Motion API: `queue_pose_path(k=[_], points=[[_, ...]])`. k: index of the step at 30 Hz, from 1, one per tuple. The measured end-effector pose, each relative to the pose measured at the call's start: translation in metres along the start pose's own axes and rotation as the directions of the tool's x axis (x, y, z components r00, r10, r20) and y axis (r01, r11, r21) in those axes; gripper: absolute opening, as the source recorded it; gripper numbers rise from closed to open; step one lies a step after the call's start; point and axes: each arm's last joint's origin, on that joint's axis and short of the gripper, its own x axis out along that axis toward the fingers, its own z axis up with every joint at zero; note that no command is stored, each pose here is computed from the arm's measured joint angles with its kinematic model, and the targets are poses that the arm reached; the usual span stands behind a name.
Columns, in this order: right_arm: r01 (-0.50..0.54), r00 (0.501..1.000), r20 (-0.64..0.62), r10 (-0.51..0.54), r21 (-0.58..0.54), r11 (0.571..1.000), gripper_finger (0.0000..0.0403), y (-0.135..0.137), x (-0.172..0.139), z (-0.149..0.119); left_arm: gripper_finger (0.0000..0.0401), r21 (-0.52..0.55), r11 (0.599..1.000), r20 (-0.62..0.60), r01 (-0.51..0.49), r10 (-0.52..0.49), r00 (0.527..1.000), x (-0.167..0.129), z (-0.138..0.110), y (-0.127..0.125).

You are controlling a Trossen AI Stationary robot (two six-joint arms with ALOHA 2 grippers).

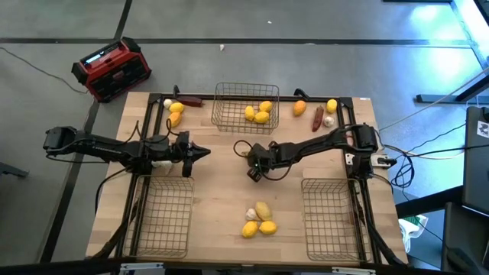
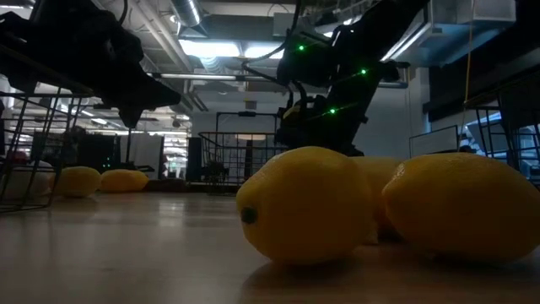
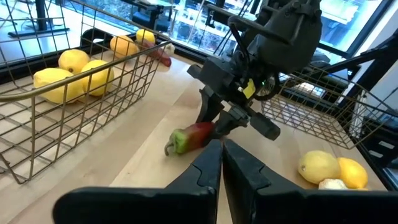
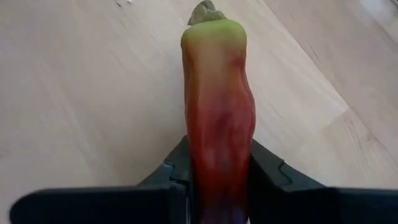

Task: Sort produce into baskets
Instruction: Put the chili bell pepper into the bottom right wire basket

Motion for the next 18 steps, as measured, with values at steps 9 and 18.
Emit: queue_pose_path(k=[9,18], points=[[-0.095,0.995,0.026,0.095,0.005,0.995,0.0096,0.0,-0.041,0.009,0.0013,0.0,1.0,0.0,0.0,0.0,1.0,0.0,0.0,0.0],[-0.107,0.994,0.01,0.107,0.001,0.994,0.0096,-0.007,-0.102,0.002,0.0013,0.0,1.0,-0.003,-0.001,0.001,1.0,0.0,0.0,0.0]])
